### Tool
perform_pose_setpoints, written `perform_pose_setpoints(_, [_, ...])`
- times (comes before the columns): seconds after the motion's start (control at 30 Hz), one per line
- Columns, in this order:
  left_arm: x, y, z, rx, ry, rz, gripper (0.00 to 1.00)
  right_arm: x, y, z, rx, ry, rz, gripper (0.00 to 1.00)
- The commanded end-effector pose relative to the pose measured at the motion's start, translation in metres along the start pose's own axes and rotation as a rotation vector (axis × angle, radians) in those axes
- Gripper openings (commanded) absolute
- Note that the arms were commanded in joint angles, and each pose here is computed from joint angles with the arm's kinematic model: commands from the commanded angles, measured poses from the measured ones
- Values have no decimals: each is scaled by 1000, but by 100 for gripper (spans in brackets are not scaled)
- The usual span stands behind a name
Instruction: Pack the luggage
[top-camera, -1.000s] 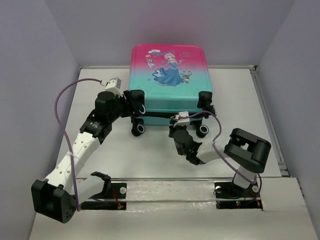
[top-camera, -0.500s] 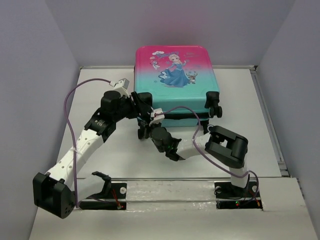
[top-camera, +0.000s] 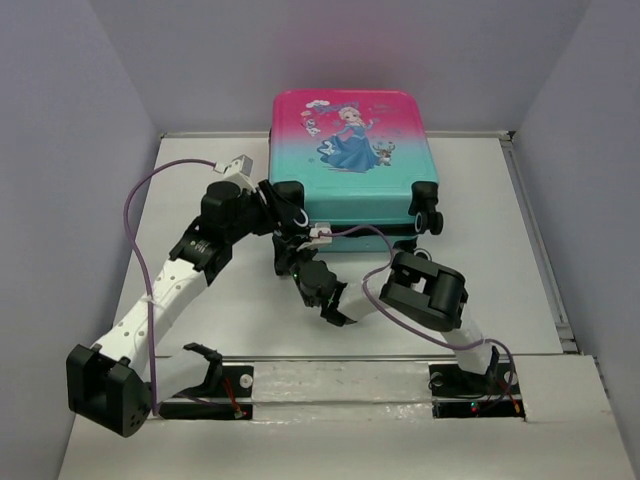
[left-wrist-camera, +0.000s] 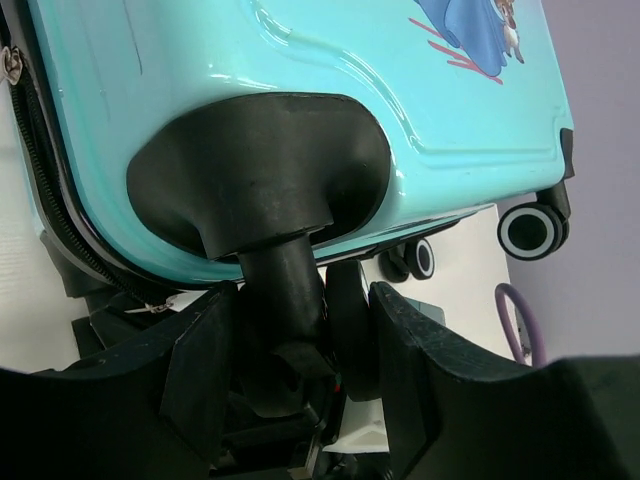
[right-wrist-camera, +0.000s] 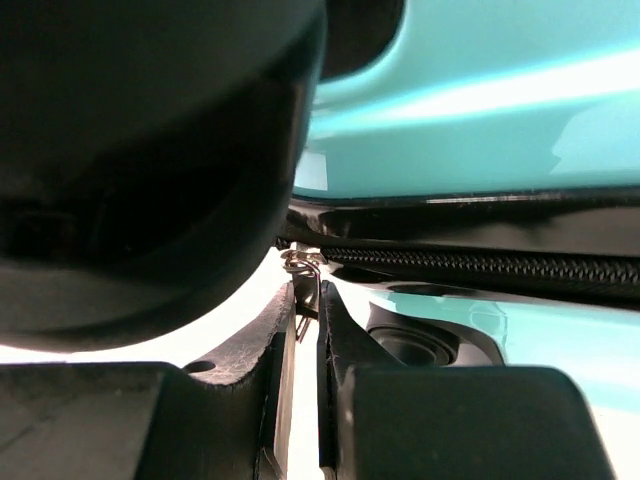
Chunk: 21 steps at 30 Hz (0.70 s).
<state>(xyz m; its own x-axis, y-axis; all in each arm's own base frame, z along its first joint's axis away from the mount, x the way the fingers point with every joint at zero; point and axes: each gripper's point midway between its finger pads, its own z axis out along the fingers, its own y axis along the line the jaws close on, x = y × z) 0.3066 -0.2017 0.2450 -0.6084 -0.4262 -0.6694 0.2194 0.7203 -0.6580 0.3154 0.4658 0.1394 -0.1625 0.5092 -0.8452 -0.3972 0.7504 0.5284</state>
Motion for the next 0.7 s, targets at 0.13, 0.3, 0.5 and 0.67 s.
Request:
perform_pose_setpoints(0.13, [-41,-148,-47,580,-148,101,6,2,89,-89,-387,82,138,63])
perform_pose_setpoints(0.3, [-46,-133,-34,486,-178,116,15,-16,39,-126,-290,207,-11,79])
perform_pose_setpoints(0.5, [-34,-133,-19,485,-149,99,32,-38,-27,-181,-147,430,-225,82])
perform_pose_setpoints(0.67, [-28,-130,-18,504,-149,49,34,-119,-31,-179,-136,339,-200,95])
